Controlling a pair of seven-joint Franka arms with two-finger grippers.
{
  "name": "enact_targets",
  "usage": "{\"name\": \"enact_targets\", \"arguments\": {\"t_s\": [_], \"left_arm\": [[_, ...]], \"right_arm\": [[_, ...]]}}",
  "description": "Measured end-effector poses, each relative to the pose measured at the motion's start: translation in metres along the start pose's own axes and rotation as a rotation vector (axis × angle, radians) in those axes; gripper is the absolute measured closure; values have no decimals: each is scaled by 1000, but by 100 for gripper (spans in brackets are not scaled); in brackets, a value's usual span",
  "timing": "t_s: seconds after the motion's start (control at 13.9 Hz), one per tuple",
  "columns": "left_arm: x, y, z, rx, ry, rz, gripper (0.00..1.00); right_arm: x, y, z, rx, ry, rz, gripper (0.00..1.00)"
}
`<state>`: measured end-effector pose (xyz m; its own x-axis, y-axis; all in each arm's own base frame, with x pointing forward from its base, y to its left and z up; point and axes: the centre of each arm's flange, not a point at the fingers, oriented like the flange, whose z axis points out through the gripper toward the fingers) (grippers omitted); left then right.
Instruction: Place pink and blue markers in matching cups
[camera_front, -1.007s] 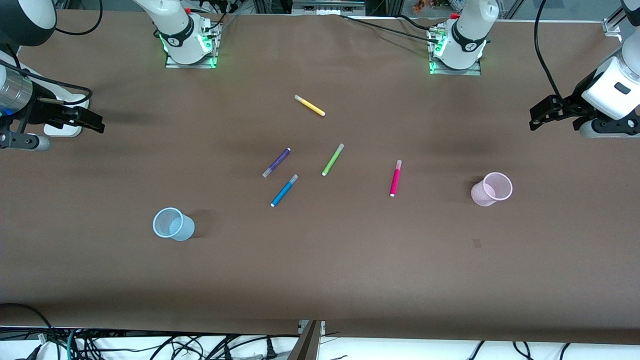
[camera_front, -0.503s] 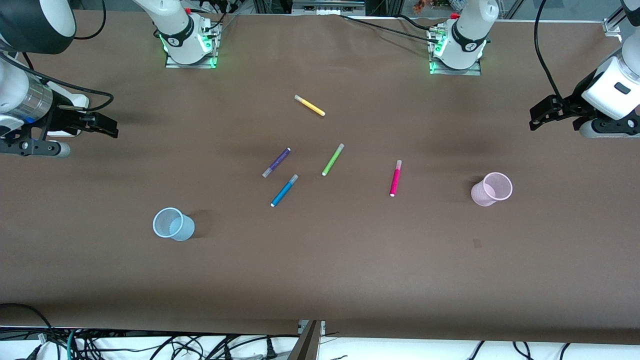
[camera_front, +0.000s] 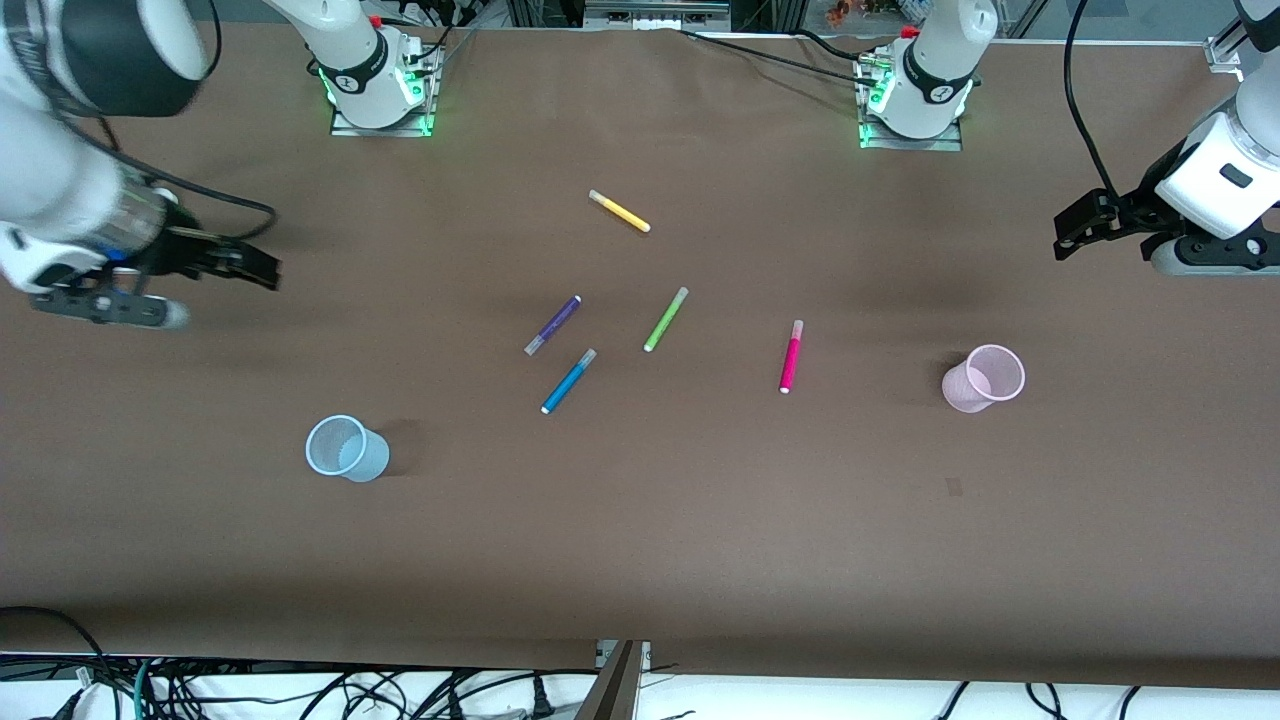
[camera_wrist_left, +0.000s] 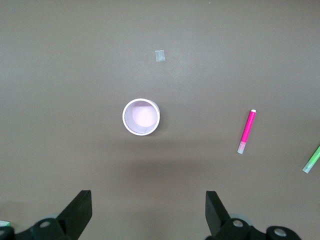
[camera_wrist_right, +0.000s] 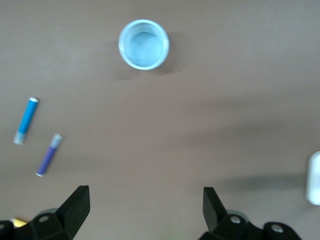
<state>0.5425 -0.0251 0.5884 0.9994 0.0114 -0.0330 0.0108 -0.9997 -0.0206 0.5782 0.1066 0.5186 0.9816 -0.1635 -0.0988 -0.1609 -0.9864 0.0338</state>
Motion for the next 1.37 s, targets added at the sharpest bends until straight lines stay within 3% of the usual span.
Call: {"name": "enact_targets", "arguments": {"t_s": [0.22, 0.5, 0.72, 1.01, 1.37], "left_arm": [[0, 4, 3, 1, -11, 5, 0], [6, 24, 35, 11, -98, 37, 0], [23, 48, 84, 17, -177, 77, 0], [42, 111, 155, 10, -230, 182, 0], [56, 166, 249, -29, -253, 266, 0]], "right_arm": [[0, -59, 29, -1, 19, 39, 0], [12, -111, 80, 11, 49, 104, 0], [15, -153, 130, 17, 63, 141, 0], [12, -199, 195, 25, 75, 209, 0], [-2, -244, 263, 44, 94, 270, 0]]}}
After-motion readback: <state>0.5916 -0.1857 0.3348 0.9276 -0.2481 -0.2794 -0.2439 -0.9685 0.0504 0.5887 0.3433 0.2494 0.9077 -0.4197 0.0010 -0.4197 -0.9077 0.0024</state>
